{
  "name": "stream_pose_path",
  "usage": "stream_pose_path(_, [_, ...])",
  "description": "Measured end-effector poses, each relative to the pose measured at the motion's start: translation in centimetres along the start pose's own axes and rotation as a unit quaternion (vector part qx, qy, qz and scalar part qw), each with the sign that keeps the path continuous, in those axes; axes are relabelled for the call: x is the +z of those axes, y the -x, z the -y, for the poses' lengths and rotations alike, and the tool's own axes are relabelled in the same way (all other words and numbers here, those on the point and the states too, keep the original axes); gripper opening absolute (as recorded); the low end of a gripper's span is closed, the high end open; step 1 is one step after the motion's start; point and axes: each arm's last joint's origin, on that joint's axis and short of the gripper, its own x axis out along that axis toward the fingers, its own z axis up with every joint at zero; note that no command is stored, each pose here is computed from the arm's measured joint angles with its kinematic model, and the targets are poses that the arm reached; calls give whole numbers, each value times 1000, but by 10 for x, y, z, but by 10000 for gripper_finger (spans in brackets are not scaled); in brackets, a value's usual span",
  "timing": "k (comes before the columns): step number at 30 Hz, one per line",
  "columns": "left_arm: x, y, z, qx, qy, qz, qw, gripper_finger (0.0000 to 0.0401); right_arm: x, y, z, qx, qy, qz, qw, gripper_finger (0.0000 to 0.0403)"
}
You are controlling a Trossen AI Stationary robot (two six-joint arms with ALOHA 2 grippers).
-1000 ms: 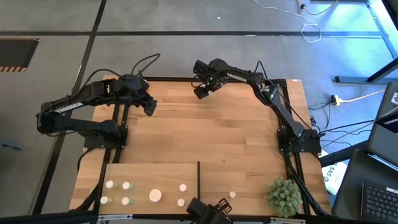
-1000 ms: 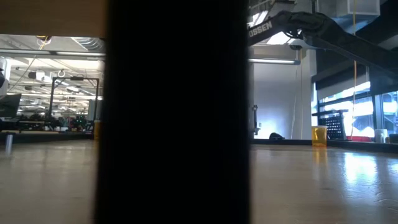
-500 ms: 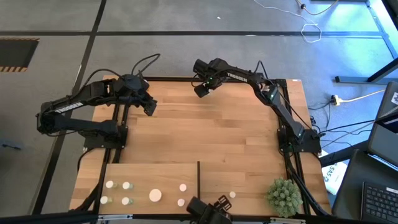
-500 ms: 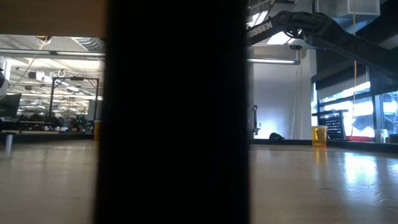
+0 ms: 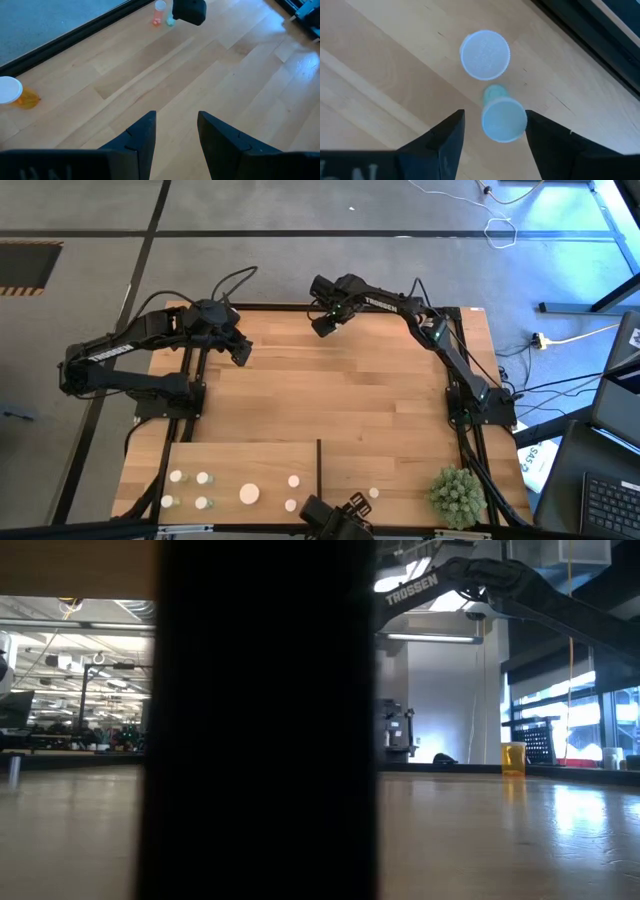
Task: Pick and place medicine bottles onto shelf by color
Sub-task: Put the blue pill bottle on the shelf aligned with the other blue pill bottle
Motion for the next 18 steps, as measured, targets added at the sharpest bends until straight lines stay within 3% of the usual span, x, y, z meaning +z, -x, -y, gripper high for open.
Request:
stream_pose_path(10, [0,0,0,0,0,0,1000,138,0,0,0,0,-2,0,1000,204])
stream_pose_path(18, [0,0,0,0,0,0,1000,138,0,0,0,0,-1,0,1000,145])
